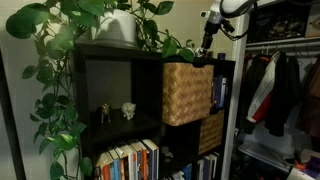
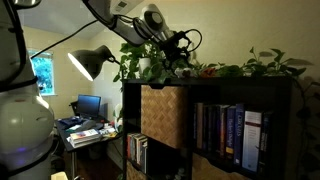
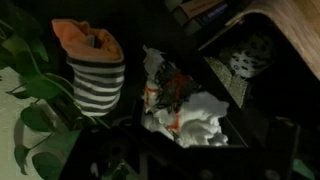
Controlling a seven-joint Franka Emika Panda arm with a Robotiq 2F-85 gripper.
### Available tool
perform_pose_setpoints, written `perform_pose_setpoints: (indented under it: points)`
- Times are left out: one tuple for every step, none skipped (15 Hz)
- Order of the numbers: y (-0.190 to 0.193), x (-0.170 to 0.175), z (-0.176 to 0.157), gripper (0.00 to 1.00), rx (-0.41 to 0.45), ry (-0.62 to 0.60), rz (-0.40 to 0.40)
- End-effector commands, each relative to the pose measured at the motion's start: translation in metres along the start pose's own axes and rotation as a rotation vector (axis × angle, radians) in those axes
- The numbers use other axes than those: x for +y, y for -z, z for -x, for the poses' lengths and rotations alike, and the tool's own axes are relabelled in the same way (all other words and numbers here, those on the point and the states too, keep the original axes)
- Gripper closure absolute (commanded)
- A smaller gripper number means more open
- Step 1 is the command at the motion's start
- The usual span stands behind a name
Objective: Open the top drawer, put the objects on top of the cabinet in the drawer, then close it
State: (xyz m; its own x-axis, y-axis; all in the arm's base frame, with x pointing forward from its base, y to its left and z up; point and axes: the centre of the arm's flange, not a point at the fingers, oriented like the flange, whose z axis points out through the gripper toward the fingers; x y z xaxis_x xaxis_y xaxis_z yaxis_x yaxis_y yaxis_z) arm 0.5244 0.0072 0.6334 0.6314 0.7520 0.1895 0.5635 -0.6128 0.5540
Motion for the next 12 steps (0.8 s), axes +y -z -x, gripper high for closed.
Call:
perform_pose_setpoints:
  points:
    - [-0.016, 0.019, -0.004, 0.00, 0.028, 0.067, -0.016]
    - [-0.020, 0.020, -0.006, 0.00, 0.034, 0.079, -0.020]
    - [-0.024, 0.022, -0.007, 0.00, 0.040, 0.090, -0.024]
    - [-0.027, 0.022, -0.010, 0.00, 0.046, 0.101, -0.030]
    - [-0.030, 0.022, -0.012, 0.00, 0.050, 0.109, -0.038]
    - [-0.033, 0.022, -0.013, 0.00, 0.053, 0.117, -0.044]
    - [-0.036, 0.022, -0.015, 0.05, 0.049, 0.125, -0.051]
    - [-0.037, 0.021, -0.015, 0.28, 0.046, 0.132, -0.053]
    - [-0.037, 0.021, -0.015, 0.29, 0.042, 0.138, -0.054]
    - [-0.035, 0.020, -0.015, 0.32, 0.040, 0.146, -0.053]
    - [-0.033, 0.018, -0.015, 0.36, 0.034, 0.151, -0.055]
    - [-0.032, 0.016, -0.015, 0.43, 0.030, 0.157, -0.056]
